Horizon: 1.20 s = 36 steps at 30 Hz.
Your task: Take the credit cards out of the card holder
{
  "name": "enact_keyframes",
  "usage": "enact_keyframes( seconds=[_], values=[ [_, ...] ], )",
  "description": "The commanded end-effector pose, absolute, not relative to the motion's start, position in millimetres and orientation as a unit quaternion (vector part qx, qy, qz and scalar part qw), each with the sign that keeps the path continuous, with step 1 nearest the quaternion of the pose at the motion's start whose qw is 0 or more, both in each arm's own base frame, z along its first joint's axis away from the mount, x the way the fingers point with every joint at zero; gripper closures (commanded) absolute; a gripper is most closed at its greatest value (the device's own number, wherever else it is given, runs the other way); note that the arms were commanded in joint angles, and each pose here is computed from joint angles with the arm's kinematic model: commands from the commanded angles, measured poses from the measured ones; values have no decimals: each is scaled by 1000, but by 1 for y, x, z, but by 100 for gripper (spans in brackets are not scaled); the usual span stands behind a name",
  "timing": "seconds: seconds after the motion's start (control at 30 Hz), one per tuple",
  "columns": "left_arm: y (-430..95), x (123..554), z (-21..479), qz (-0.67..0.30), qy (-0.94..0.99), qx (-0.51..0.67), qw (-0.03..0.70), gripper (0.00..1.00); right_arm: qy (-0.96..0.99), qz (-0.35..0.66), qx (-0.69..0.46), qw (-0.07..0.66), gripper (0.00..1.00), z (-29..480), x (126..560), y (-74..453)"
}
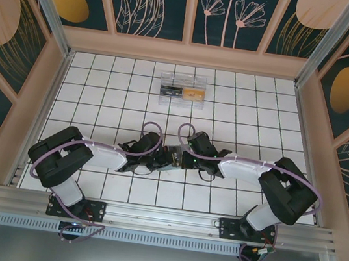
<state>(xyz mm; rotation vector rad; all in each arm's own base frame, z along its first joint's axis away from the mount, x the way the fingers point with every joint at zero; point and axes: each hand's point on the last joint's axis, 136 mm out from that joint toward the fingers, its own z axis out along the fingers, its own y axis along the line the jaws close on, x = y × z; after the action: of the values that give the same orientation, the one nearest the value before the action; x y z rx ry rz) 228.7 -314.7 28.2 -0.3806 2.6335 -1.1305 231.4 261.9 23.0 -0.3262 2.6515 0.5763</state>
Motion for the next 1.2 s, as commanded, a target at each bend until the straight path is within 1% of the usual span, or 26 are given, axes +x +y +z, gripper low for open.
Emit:
enact_keyframes(
  seconds=[0.0,0.07,0.4,0.73,0.9,1.0,1.07,1.1,1.17],
  values=[
    [-299,226,17,-354,915,-145,131,97,959,189,-117,177,100,5,219,254],
    [-296,225,16,-351,916,-145,131,100,960,185,-115,178,100,5,220,253],
    [-279,216,7,-328,924,-146,131,100,962,173,-109,178,100,4,220,247],
    [-249,207,7,-304,929,-154,144,100,961,176,-107,184,100,9,222,247],
    [-244,208,27,-311,925,-142,165,100,958,182,-107,194,100,16,224,249],
    [-243,214,50,-315,920,-124,195,100,951,194,-106,215,99,29,228,252],
    [-242,219,66,-309,920,-105,218,100,943,206,-103,241,99,45,233,254],
    [-241,221,74,-306,919,-96,229,100,938,216,-103,252,98,55,234,255],
    [-237,228,90,-286,920,-76,257,100,925,227,-102,287,93,77,240,255]
  ],
)
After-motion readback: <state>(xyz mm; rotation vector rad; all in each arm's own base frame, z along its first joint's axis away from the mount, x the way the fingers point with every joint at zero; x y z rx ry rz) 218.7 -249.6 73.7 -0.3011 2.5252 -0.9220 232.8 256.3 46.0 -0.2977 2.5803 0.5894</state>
